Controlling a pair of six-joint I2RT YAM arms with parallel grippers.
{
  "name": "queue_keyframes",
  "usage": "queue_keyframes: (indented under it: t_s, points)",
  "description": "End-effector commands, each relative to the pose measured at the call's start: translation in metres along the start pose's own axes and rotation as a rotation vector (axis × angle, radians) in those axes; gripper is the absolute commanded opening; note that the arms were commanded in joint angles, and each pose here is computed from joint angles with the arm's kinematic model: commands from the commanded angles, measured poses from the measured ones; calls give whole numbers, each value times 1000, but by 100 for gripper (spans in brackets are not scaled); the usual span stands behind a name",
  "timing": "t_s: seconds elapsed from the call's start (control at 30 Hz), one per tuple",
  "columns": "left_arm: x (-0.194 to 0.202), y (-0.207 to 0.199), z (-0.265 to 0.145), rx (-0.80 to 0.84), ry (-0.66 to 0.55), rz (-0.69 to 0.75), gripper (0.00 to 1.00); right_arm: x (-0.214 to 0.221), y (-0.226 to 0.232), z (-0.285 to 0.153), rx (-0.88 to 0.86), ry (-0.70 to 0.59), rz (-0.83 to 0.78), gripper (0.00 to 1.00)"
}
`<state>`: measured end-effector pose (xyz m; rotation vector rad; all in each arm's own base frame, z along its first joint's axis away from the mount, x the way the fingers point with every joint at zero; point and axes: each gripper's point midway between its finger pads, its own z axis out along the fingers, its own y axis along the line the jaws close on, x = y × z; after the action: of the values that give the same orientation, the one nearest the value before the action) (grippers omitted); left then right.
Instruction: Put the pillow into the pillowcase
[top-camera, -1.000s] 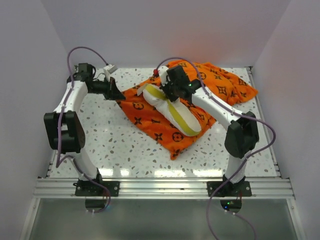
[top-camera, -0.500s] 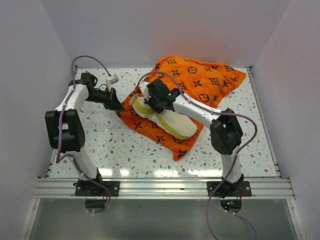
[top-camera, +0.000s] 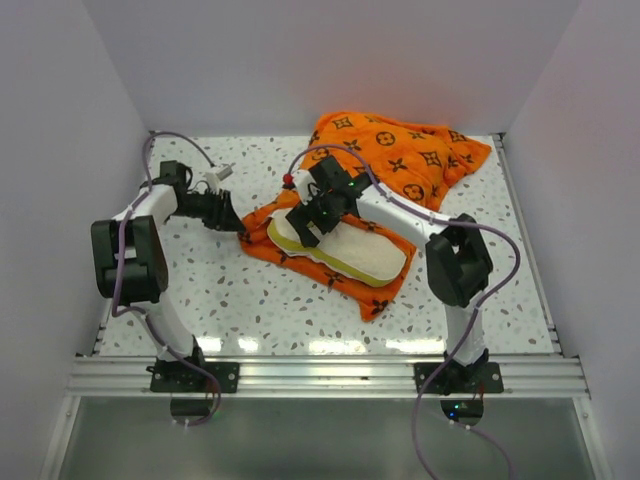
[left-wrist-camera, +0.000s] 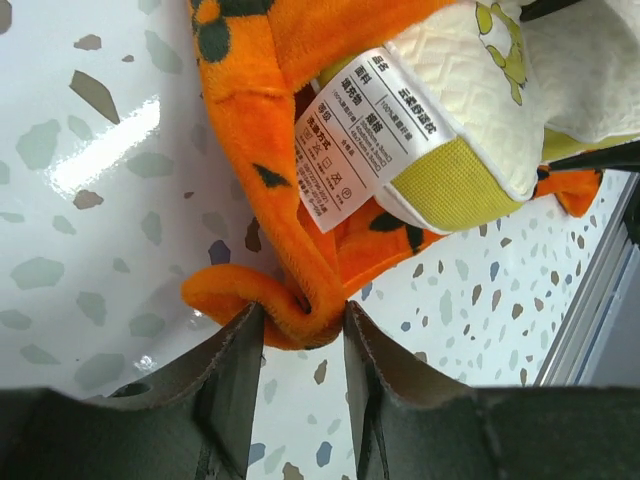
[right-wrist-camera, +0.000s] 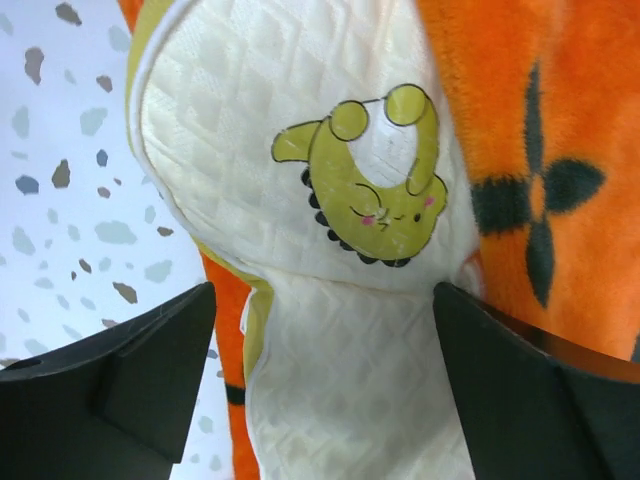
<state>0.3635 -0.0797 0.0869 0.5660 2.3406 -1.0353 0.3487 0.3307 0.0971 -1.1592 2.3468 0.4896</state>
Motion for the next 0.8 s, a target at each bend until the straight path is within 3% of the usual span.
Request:
queue_keyframes:
  t_s: [0.0,0.17,0.33,0.53,0.57,0.6,0.63,0.7,0.73,0.77]
  points:
    - [-21,1,-5,-16,-68,27,41,8,-6,-18,98,48,-55,98]
    - [-22,2,-5,-17,-79,4,42,24,8,7,141,135,-173,99]
    - [-19,-3,-8,-24,-78,20,47,45,-22,42,275,259,-222,99]
    - [-19,-17,-14,4,-101,61,55,61,-19,58,232,355,-287,97]
    - [-19,-18,-15,6,-105,70,55,63,-21,64,222,372,-301,88]
    - [-20,-20,-16,3,-109,80,55,61,-22,66,226,370,-302,67]
    - [-22,-20,-17,-4,-119,103,55,58,-22,65,221,366,-292,39]
    - [-22,-24,-22,-24,-132,144,55,29,-11,55,131,280,-210,4]
    - [-25,-25,-24,-34,-145,177,54,19,-2,45,77,258,-157,0]
    - [-21,-26,-25,-44,-147,181,54,-19,13,26,-54,132,-52,0]
